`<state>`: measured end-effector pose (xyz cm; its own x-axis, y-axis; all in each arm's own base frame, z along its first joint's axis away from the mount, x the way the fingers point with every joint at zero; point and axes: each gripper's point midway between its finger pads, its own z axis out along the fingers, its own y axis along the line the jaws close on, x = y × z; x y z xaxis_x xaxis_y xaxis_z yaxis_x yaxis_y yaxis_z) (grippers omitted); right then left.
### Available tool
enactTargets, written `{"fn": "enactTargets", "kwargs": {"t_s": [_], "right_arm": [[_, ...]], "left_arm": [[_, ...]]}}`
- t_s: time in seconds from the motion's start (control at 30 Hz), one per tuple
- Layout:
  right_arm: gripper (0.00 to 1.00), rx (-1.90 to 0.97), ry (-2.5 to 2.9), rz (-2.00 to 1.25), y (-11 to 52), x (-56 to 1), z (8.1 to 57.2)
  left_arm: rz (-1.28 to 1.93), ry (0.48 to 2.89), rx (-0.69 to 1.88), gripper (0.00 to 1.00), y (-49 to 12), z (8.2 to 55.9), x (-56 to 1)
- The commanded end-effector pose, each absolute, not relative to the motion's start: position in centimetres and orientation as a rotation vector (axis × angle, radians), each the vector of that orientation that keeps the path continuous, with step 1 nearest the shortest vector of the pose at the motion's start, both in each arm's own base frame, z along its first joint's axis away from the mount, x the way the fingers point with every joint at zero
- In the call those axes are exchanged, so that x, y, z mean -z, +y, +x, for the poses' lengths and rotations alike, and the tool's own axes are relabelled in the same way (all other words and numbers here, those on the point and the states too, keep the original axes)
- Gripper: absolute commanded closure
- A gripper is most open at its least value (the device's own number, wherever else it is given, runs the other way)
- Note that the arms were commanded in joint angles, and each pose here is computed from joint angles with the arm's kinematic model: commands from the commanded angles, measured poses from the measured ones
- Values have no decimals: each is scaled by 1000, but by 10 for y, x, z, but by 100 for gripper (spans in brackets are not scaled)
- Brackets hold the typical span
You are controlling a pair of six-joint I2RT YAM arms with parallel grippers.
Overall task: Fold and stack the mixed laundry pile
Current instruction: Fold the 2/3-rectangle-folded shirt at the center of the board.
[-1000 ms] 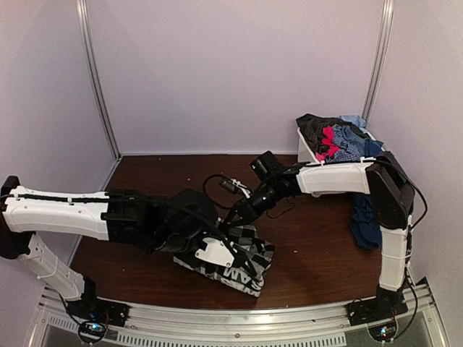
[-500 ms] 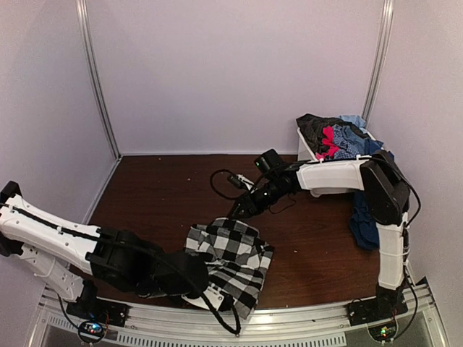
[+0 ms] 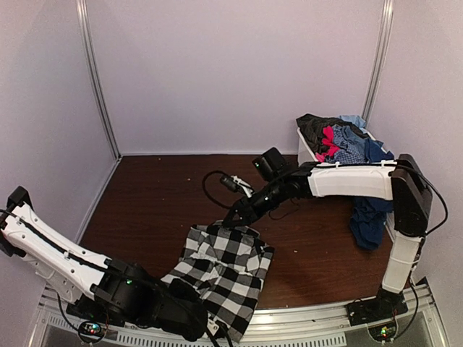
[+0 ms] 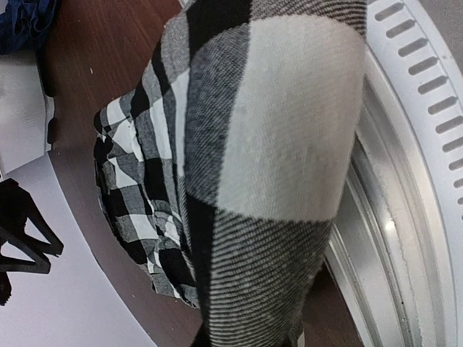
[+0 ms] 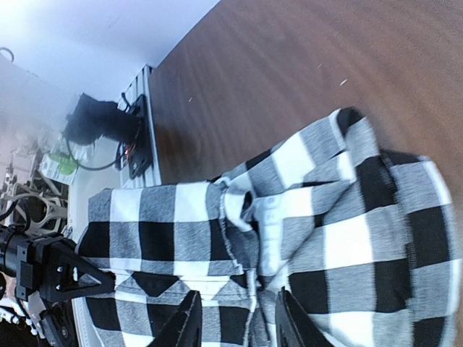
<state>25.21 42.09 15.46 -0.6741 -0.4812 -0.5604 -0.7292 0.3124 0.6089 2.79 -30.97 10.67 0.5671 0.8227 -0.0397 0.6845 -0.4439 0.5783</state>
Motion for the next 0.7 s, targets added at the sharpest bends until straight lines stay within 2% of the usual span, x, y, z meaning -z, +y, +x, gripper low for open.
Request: {"fn": "enactTargets", "kwargs": {"t_s": [0.0,0.1,0.23,0.33,0.43,0.53,0.57,0.6,0.67], "right_arm": [[72,-1453,2413,-1234,440,-104,185],[78,-1487,2484,-1318,446,-66,149],[81,-1515,2554,-1367,448,-29,124],[80,-1521,2563,-1401,451,-20,118],[78,-1564,2516,-1416,457,-35,117],[68,-1566,2467,-1401,458,-57,126],[58,-1557,2458,-1385,457,-64,133],[52,-1545,2448,-1365,455,-70,141],[47,-1488,2437,-1327,451,-79,161]], "left_arm": [[2209,1227,-350,91,-310,29,-108],[2112,1247,-314,90,-315,41,-134],[2042,1248,-268,86,-323,56,-165],[2046,1258,-275,86,-327,75,-167],[2050,1300,-288,86,-328,101,-160],[2050,1287,-325,85,-326,119,-148],[2053,1276,-337,84,-327,123,-146],[2059,1267,-342,83,-329,125,-143],[2087,1239,-340,83,-333,126,-137]]}}
